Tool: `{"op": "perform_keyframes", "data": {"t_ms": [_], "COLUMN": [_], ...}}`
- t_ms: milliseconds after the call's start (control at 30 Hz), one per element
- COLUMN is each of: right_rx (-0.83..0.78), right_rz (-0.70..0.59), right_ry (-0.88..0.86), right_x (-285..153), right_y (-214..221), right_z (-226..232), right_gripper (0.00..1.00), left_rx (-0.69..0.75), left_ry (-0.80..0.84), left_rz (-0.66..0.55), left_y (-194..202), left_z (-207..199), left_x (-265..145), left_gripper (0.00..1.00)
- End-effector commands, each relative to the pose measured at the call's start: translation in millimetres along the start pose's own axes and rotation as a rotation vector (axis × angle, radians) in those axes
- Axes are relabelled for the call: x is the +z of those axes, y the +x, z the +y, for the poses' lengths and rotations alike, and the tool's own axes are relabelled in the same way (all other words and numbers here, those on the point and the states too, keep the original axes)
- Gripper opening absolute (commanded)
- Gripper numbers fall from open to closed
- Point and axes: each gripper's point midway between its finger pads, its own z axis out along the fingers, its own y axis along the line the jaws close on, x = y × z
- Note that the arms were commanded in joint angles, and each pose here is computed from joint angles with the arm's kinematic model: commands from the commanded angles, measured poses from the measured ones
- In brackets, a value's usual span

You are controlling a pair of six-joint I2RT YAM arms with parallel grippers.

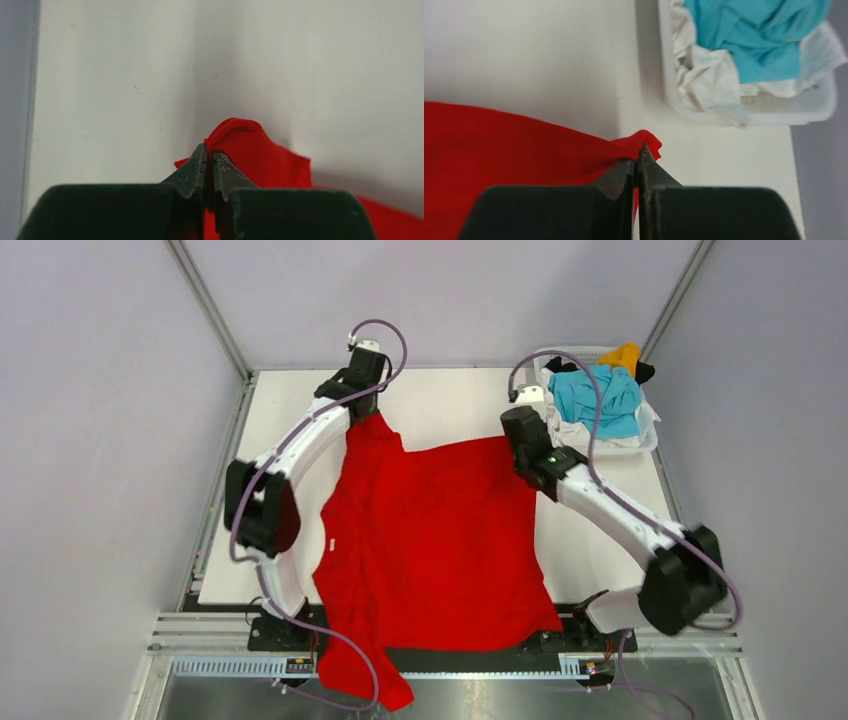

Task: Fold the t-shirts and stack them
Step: Flatten out the tshirt

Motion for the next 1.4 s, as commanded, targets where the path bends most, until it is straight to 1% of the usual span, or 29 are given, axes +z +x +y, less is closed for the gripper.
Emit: {"op": "perform_keyframes", "data": {"t_ms": [0,67,167,267,333,400,467,500,533,567,600,633,667,700,733,800,867,967,1067,1133,1167,1200,1233,1300,1367], "right_rx": [0.087,0.068,0.062,0.062,0.057,0.059,0.055,0.055,0.045,0.036,0.035,0.005,-0.010,-0.015,-0.014,-0.010,0.042,0.139,0.255,0.330,0.364,0.400,0.419,0.437,0.437], "right_rz": [-0.119,-0.078,-0.055,-0.045,-0.044,-0.041,-0.038,-0.043,-0.022,-0.007,-0.003,0.013,0.027,0.033,0.038,0.048,0.060,0.120,0.214,0.284,0.321,0.332,0.361,0.415,0.461], "right_ry": [-0.028,0.000,0.036,0.062,0.083,0.103,0.120,0.137,0.151,0.161,0.170,0.177,0.175,0.174,0.175,0.145,0.069,-0.072,-0.279,-0.405,-0.443,-0.490,-0.527,-0.569,-0.565], "right_x": [47,68,87,98,104,113,125,131,137,141,141,140,138,134,130,119,105,78,53,39,36,32,29,28,30], "right_y": [-35,-28,-27,-29,-32,-36,-42,-50,-48,-50,-60,-61,-62,-63,-63,-61,-57,-39,-4,24,43,47,59,83,99], "right_z": [30,36,37,36,32,27,21,17,14,12,10,7,6,5,2,1,8,23,57,81,91,99,108,119,123], "right_gripper": [0.00,0.00,0.00,0.01,0.04,0.08,0.11,0.13,0.16,0.19,0.27,0.47,0.66,0.90,0.98,1.00,1.00,1.00,0.99,0.99,0.99,0.99,0.99,0.99,1.00], "left_rx": [-0.008,0.019,0.040,0.051,0.049,0.047,0.042,0.047,0.053,0.058,0.043,0.039,0.022,0.006,0.004,-0.020,-0.066,-0.181,-0.281,-0.336,-0.357,-0.371,-0.381,-0.390,-0.392], "left_ry": [0.021,0.013,-0.010,-0.021,-0.024,-0.039,-0.066,-0.088,-0.105,-0.112,-0.113,-0.119,-0.129,-0.134,-0.127,-0.113,-0.109,-0.084,-0.002,0.070,0.099,0.145,0.169,0.148,0.091], "left_rz": [-0.085,-0.055,-0.028,-0.019,-0.028,-0.053,-0.083,-0.078,-0.069,-0.057,-0.068,-0.046,-0.032,-0.034,-0.032,-0.049,-0.038,0.031,0.139,0.181,0.220,0.231,0.258,0.324,0.342], "left_y": [-33,-25,-18,-16,-21,-30,-41,-40,-41,-44,-59,-59,-59,-60,-58,-62,-59,-32,26,60,87,96,115,160,184], "left_z": [4,2,5,9,9,9,8,7,7,5,3,4,6,9,11,17,25,33,27,20,17,11,9,14,25], "left_x": [26,46,66,79,85,92,103,116,124,128,126,123,119,112,106,85,59,19,-8,-22,-28,-31,-37,-39,-36], "left_gripper": [0.00,0.00,0.01,0.07,0.14,0.28,0.35,0.42,0.57,0.68,0.90,0.98,0.99,0.99,0.99,0.99,0.99,0.99,0.99,0.99,0.99,0.99,0.99,0.99,0.99]}}
